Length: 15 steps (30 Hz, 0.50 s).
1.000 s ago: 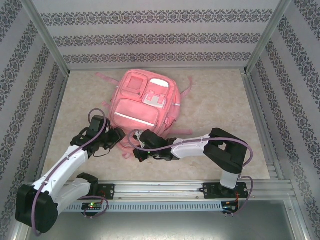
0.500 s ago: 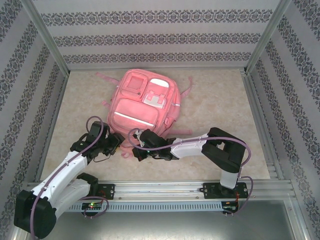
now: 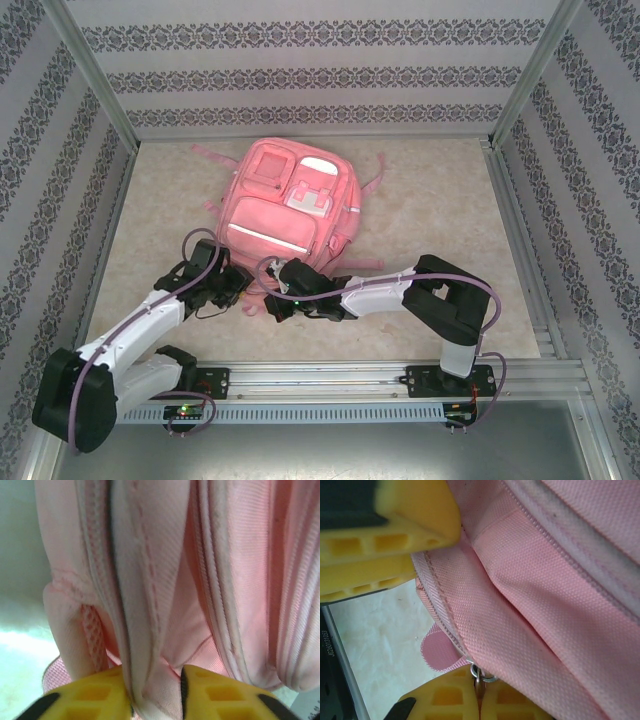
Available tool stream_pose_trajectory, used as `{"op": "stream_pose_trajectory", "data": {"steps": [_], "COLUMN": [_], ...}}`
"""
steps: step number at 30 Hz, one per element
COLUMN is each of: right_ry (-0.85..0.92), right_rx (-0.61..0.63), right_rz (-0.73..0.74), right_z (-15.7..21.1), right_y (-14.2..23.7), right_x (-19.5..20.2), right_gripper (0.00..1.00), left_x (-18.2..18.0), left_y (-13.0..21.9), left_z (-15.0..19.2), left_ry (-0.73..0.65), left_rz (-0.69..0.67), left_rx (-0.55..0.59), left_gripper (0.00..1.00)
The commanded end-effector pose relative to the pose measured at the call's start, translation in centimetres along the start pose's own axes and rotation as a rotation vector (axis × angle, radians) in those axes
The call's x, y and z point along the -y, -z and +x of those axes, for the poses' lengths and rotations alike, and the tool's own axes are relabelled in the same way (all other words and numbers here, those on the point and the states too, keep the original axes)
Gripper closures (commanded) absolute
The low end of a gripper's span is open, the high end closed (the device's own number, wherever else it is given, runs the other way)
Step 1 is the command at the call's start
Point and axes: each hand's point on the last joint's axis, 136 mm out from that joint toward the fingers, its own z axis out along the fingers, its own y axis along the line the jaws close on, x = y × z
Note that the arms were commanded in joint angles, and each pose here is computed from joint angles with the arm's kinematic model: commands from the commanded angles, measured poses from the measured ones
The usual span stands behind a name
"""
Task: Pack the student bag
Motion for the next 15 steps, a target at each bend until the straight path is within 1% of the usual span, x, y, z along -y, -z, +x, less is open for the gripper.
{"op": "stream_pose_trajectory", "data": {"steps": [1,4,6,15], "right_ry": [-0.03,-0.024,-0.018,-0.001], "right_rx": [-0.014,-0.018,-0.025,-0.074], "right_rz": [0.06,0.079,0.092,0.131], "right_z": [0.8,1.3,1.6,3.8], "right_y": [-0.2,0.3,0.7,2.4], "right_x": [2.2,2.6,2.8,4.1], "right_gripper": [1.0,1.0,1.0,1.0], "left_x": [1.4,1.4,1.3,0.2], "left_y": [-0.3,-0.3,-0.1,0.4], "left_z": [-1.2,-1.8,-2.2,-2.9], "left_ry": [-0.038,-0.044,-0.045,-0.046], "left_rz": [0.047,0.046,0.052,0.03], "left_rx": [0.055,0.066,0.076,0.092], "left_gripper": [0.81,0.96,1.0,1.0]}}
